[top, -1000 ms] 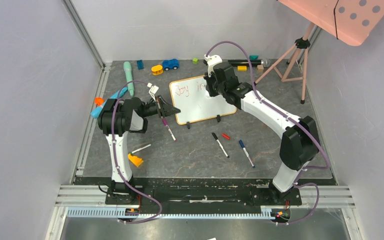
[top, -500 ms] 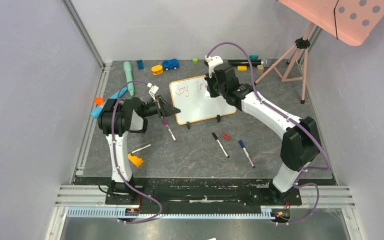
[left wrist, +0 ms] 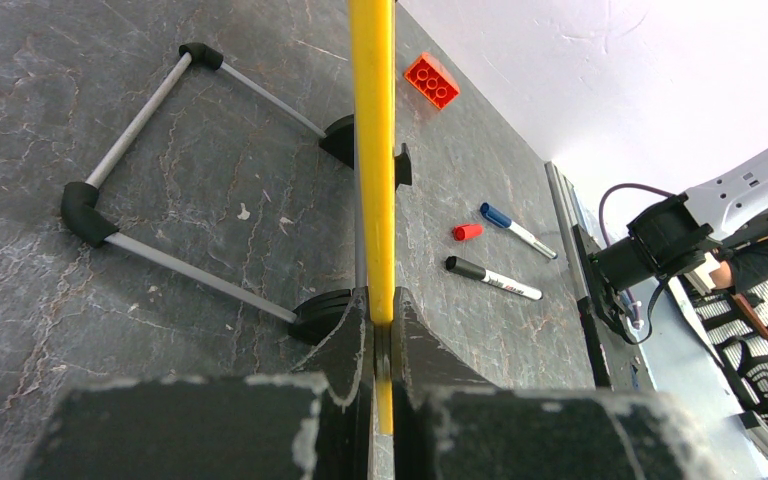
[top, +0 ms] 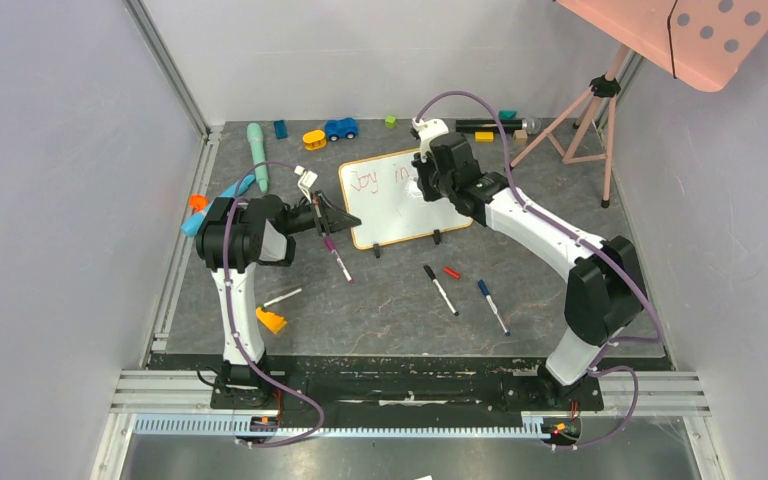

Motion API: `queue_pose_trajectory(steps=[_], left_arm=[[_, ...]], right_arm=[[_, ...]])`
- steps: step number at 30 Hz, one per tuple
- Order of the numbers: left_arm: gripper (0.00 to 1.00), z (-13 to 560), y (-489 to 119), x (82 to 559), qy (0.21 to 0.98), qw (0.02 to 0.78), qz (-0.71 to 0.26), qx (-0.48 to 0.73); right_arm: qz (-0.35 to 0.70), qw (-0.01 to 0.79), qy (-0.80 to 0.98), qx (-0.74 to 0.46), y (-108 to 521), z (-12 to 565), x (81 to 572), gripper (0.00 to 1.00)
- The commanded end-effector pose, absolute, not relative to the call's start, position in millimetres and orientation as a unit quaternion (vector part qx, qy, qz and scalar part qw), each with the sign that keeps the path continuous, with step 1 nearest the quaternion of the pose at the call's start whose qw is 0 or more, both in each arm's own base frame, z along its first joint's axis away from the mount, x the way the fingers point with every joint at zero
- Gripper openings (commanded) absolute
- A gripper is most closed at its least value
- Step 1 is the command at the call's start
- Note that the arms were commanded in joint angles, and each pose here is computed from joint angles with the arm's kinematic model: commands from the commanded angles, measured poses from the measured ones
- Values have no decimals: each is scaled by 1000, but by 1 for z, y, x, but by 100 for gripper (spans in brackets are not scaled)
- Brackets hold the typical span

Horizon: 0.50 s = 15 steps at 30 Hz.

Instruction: Write a sentence on the whiteboard

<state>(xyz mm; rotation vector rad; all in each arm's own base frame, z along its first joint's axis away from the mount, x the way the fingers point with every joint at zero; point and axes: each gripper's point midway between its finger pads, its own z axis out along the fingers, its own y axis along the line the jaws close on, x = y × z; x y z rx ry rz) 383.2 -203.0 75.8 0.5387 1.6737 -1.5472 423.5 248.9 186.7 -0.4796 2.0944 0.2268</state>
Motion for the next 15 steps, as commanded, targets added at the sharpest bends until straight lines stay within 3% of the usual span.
queue_pose_trajectory(steps=[1, 9, 15], left_arm=[[2, 59, -212, 352, 641, 352, -623, 276], [2, 60, -211, 354, 643, 362, -618, 270], [2, 59, -210, 355, 648, 363, -618, 259]], right_arm=[[91, 493, 847, -179, 241, 208, 428, 0], [149, 542, 808, -177, 245, 258, 407, 0], [148, 539, 811, -174, 231, 247, 384, 0]])
